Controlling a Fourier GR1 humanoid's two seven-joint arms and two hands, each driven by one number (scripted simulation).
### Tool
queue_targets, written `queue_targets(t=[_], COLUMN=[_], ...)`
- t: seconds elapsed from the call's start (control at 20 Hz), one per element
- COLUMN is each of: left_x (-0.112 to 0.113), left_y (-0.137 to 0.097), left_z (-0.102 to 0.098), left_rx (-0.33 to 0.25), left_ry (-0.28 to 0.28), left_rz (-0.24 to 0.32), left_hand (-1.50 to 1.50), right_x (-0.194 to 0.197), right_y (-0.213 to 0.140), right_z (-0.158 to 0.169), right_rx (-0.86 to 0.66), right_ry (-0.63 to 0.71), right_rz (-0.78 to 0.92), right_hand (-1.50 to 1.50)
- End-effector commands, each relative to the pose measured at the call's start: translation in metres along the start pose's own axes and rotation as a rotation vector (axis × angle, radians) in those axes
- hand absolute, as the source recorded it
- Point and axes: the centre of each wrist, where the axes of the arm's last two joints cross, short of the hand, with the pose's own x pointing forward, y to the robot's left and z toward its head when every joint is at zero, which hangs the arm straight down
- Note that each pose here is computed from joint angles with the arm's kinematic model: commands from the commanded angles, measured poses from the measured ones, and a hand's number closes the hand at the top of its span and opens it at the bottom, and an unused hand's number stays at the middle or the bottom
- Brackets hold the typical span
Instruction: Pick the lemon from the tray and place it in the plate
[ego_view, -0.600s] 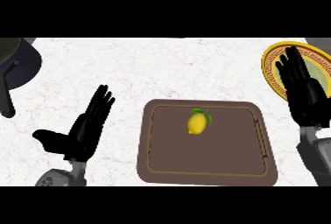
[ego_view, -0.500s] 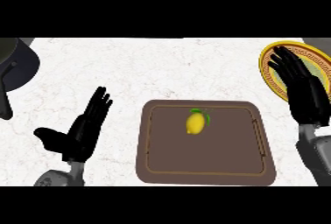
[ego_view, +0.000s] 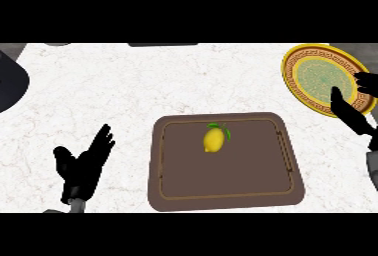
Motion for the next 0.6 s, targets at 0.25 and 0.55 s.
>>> queue_targets(t=[0.25,0.55], left_x=[-0.001,0.0], left_y=[-0.008,-0.006], left_z=[0.003,-0.007], left_rx=[-0.022,-0.004], left_ry=[0.06,0.06], left_rz=[-0.013,-0.004], left_hand=[0.0,0.0], right_x=[0.015,0.02], right_y=[0.017,0.008], right_z=[0.102,0.124], right_rx=[-0.146,0.177], right_ry=[-0.049,0.106], right_rz=[0.011,0.269], right_hand=[-1.5,-1.5])
